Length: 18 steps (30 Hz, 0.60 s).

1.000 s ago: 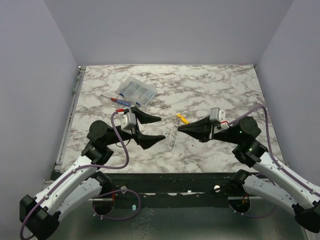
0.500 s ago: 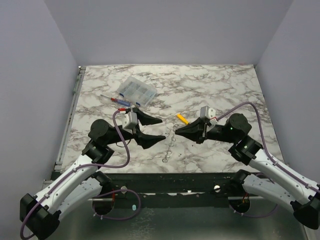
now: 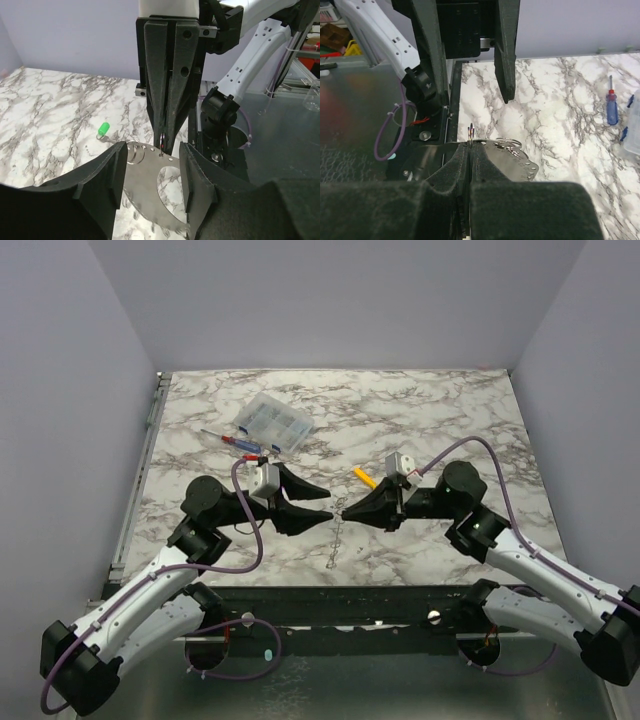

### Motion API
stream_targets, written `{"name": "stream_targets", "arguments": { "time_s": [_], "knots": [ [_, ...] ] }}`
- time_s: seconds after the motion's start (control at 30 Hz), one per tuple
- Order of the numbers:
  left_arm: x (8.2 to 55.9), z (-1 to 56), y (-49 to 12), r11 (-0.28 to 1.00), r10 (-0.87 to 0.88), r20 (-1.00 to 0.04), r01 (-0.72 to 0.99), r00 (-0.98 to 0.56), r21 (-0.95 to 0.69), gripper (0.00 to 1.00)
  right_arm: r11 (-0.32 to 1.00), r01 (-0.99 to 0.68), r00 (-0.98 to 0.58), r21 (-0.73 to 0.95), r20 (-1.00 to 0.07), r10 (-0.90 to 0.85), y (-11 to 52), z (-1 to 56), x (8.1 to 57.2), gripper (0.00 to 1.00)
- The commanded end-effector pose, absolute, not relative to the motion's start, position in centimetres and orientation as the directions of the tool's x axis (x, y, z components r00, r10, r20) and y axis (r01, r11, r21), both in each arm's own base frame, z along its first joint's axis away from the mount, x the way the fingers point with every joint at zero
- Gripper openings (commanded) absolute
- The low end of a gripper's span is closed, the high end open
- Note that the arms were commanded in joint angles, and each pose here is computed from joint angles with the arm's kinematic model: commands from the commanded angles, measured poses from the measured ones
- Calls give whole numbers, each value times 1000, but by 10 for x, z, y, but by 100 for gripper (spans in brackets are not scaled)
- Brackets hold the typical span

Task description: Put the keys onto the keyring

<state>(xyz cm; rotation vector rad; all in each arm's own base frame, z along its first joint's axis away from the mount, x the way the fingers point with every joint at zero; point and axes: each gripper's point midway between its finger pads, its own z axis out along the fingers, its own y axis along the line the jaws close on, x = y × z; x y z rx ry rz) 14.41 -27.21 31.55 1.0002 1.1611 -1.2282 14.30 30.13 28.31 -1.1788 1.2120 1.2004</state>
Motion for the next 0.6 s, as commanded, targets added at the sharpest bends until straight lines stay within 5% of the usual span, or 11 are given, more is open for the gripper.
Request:
{"name": "stream_targets", "arguments": {
  "time_s": [0.0, 0.57],
  "knots": [
    [137, 319, -275, 60, -175, -984, 998, -12, -22, 50, -56, -998, 38, -43, -995, 93, 305, 313, 131, 1],
    [127, 312, -283, -1, -165, -985, 998, -55, -56, 36, -56, -996, 58, -68, -984, 166, 306, 334, 129, 1]
  ]
}}
